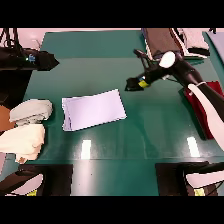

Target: Fold the shirts.

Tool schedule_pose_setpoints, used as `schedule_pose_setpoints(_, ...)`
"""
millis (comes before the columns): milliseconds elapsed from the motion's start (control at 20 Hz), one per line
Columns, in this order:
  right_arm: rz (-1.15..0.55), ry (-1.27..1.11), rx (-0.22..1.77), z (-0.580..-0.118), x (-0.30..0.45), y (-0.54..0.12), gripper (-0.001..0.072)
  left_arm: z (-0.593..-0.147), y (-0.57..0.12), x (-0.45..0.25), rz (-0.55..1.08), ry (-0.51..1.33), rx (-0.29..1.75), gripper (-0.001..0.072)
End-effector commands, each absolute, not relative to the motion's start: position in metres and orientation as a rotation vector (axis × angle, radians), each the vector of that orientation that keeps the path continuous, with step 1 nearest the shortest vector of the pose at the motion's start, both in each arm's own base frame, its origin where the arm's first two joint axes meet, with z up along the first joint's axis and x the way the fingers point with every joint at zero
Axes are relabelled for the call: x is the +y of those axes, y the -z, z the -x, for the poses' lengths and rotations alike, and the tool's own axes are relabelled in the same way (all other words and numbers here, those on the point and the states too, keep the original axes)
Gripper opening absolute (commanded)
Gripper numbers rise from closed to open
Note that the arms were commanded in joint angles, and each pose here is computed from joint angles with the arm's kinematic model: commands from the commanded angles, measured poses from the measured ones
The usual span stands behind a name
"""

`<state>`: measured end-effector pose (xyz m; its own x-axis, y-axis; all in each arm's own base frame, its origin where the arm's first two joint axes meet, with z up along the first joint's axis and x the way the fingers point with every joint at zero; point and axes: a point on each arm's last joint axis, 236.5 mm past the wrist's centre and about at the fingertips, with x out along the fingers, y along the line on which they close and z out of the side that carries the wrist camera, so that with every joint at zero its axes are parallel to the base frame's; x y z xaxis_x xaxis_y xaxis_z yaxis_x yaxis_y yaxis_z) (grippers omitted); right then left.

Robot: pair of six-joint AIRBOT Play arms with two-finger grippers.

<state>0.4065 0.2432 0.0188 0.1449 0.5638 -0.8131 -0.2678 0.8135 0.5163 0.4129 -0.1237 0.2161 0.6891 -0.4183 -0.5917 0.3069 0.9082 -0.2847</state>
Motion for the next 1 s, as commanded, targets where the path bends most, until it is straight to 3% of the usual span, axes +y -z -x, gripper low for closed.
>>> schedule_pose_setpoints(0,-0.505,-0.539,1.335,-0.399,0.225,0.021,0.0589,-0.413,-0.216,-0.129,0.164,0.42,0.699,0.0022)
schedule_pose_setpoints(250,-0.701,-0.659,1.372,-0.389,0.282,0.053,0.0593,-0.416,-0.206,-0.132,0.182,0.425,0.725,0.0022)
schedule_pose_setpoints(450,-0.657,-0.767,1.411,-0.384,0.35,0.069,0.0561,-0.416,-0.205,-0.138,0.208,0.444,0.734,0.0022)
schedule_pose_setpoints(550,-0.632,-0.823,1.406,-0.382,0.379,0.069,0.0398,-0.413,-0.204,-0.141,0.215,0.454,0.746,0.0022)
schedule_pose_setpoints(650,-0.596,-0.868,1.363,-0.389,0.396,0.057,0.0128,-0.41,-0.205,-0.147,0.24,0.477,0.754,0.0021)
schedule_pose_setpoints(700,-0.586,-0.888,1.331,-0.395,0.399,0.047,0.0031,-0.408,-0.206,-0.151,0.248,0.491,0.756,0.0021)
schedule_pose_setpoints(950,-0.478,-0.777,1.114,-0.456,0.312,-0.031,0.0017,-0.388,-0.209,-0.205,0.19,0.61,0.751,0.0021)
